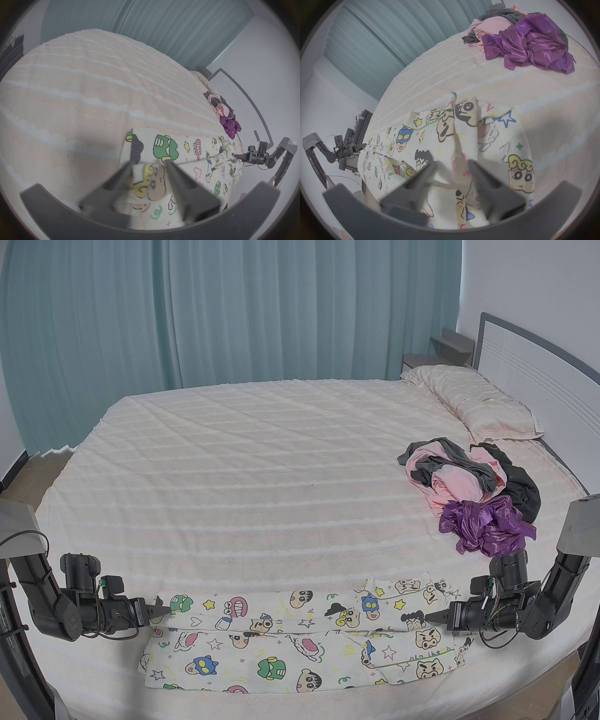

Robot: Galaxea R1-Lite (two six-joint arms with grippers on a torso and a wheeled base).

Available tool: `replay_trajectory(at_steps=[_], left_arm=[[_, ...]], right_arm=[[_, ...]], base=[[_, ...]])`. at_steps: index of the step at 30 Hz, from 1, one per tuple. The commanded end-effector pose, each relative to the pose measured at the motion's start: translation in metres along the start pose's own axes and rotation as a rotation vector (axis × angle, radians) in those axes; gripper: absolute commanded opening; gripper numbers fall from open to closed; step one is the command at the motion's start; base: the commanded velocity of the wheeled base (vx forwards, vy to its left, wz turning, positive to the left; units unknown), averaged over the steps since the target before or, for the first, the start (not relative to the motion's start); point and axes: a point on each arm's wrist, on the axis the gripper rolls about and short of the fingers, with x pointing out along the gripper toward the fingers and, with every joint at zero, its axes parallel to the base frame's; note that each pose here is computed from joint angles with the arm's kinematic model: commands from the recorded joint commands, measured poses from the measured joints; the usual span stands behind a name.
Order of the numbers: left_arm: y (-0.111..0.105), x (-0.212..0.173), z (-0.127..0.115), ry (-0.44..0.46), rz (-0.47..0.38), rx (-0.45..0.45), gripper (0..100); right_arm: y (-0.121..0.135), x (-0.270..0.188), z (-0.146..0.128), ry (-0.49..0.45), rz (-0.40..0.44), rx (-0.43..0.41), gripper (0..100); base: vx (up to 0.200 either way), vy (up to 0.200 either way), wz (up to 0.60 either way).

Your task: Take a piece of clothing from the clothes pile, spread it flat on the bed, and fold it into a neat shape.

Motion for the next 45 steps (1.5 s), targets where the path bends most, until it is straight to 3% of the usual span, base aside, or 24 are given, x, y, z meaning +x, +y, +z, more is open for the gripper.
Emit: replay_trajectory(at_steps=[1, 9, 13, 14, 15, 16, 17, 19, 23, 34, 45], left_arm=[[0.002, -0.004, -0.005, 0.011, 0.001, -0.018, 100], [0.013, -0.029, -0.002, -0.051, -0.036, -0.073, 100], [0.01, -0.04, 0.007, -0.103, -0.045, -0.168, 100], [0.006, -0.046, 0.016, -0.142, -0.055, -0.237, 100], [0.006, -0.046, 0.016, -0.142, -0.055, -0.237, 100], [-0.002, -0.049, 0.028, -0.18, -0.076, -0.329, 100], [-0.006, -0.048, 0.032, -0.186, -0.081, -0.358, 100], [-0.011, -0.042, 0.036, -0.192, -0.043, -0.396, 100], [-0.017, -0.027, 0.04, -0.162, 0.076, -0.42, 100], [-0.026, -0.02, 0.032, -0.066, 0.005, -0.455, 100], [-0.026, -0.021, 0.026, -0.016, 0.031, -0.45, 100]], right_arm=[[-0.001, -0.01, -0.001, -0.015, -0.003, 0.01, 100], [0.003, -0.042, 0.011, -0.12, 0.008, 0.091, 100], [0.007, -0.042, 0.009, -0.115, 0.012, 0.137, 100], [0.01, -0.039, 0.009, -0.112, 0.014, 0.172, 100], [0.01, -0.039, 0.009, -0.112, 0.014, 0.172, 100], [0.012, -0.032, 0.009, -0.105, 0.01, 0.228, 100], [0.013, -0.029, 0.009, -0.101, 0.007, 0.244, 100], [0.015, -0.022, 0.009, -0.101, -0.004, 0.261, 100], [0.014, -0.017, 0.006, -0.082, -0.014, 0.275, 100], [0.01, -0.014, -0.002, -0.049, -0.032, 0.285, 100], [0.009, -0.015, -0.006, -0.035, -0.04, 0.289, 100]], base=[[0.0, 0.0, 0.0], [0.0, 0.0, 0.0], [0.0, 0.0, 0.0], [0.0, 0.0, 0.0], [0.0, 0.0, 0.0], [0.0, 0.0, 0.0], [0.0, 0.0, 0.0], [0.0, 0.0, 0.0], [0.0, 0.0, 0.0], [0.0, 0.0, 0.0], [0.0, 0.0, 0.0]])
